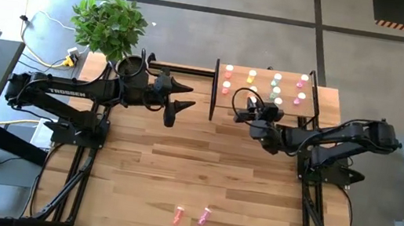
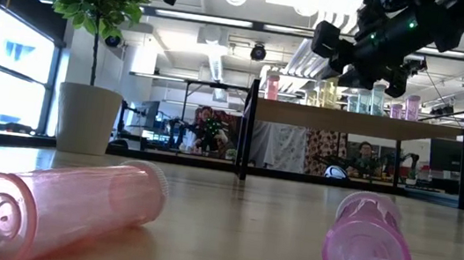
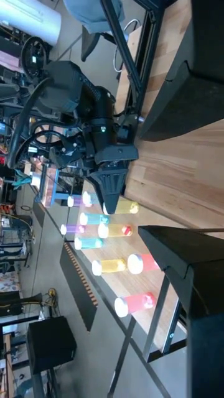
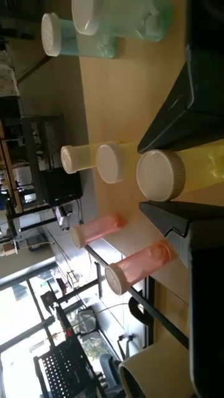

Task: Pick and place medicine bottles onto shelf by color
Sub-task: Put the yellow pill bottle on the shelf aligned with the other yellow pill bottles

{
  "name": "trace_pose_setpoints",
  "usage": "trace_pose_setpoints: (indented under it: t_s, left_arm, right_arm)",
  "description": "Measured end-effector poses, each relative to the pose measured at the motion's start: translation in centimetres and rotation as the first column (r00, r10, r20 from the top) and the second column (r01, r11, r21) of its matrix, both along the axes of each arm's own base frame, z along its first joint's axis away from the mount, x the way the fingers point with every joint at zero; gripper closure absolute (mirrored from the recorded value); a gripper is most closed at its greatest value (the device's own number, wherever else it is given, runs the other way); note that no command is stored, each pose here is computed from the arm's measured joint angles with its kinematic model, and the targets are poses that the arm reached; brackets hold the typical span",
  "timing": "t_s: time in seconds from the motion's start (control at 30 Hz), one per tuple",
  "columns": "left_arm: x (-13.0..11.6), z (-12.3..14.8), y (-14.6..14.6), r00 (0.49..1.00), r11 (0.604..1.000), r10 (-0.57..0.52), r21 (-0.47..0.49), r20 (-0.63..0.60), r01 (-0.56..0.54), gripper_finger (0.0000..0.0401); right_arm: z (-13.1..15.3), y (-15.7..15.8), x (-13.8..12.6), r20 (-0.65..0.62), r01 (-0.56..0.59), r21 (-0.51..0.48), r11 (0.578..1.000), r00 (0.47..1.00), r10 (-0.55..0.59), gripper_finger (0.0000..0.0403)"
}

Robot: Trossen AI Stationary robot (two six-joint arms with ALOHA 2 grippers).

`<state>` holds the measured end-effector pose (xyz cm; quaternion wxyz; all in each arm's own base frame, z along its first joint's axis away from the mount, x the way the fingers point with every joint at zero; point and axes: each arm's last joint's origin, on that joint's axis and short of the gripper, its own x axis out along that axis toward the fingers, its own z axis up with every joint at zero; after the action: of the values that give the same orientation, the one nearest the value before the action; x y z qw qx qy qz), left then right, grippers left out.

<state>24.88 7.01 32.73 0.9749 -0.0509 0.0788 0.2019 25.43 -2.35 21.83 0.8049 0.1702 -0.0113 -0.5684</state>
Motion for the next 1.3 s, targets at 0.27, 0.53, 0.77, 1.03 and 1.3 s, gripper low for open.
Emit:
trace_pose_setpoints:
  t_s: [0.27, 0.53, 0.77, 1.03, 1.3]
  left_arm:
    - [0.0, 0.0, 0.0, 1.000, 1.000, 0.000, -0.001, -0.003, 0.000, 0.0178]
    - [0.0, -0.1, 0.0, 1.000, 1.000, 0.000, -0.003, -0.011, 0.000, 0.0178]
    - [0.0, -0.1, 0.0, 1.000, 1.000, 0.000, -0.004, -0.015, 0.000, 0.0178]
    - [0.0, -0.1, 0.0, 1.000, 1.000, 0.000, -0.004, -0.014, 0.000, 0.0178]
    - [0.0, -0.1, 0.0, 1.000, 1.000, 0.000, -0.004, -0.014, 0.000, 0.0178]
  right_arm:
    - [0.1, -0.6, 0.0, 0.001, 0.035, -0.012, 0.999, 0.999, -0.035, 0.0297]
    - [0.1, -1.3, 0.0, 0.024, 0.025, 0.015, 1.000, 0.999, -0.026, 0.0297]
    - [0.1, -1.3, 0.0, 0.019, 0.025, 0.015, 1.000, 1.000, -0.025, 0.0297]
    - [0.1, -1.3, 0.0, 0.011, 0.025, 0.011, 1.000, 1.000, -0.025, 0.0282]
    - [0.2, -1.3, 0.1, 0.020, 0.020, 0.012, 1.000, 1.000, -0.021, 0.0270]
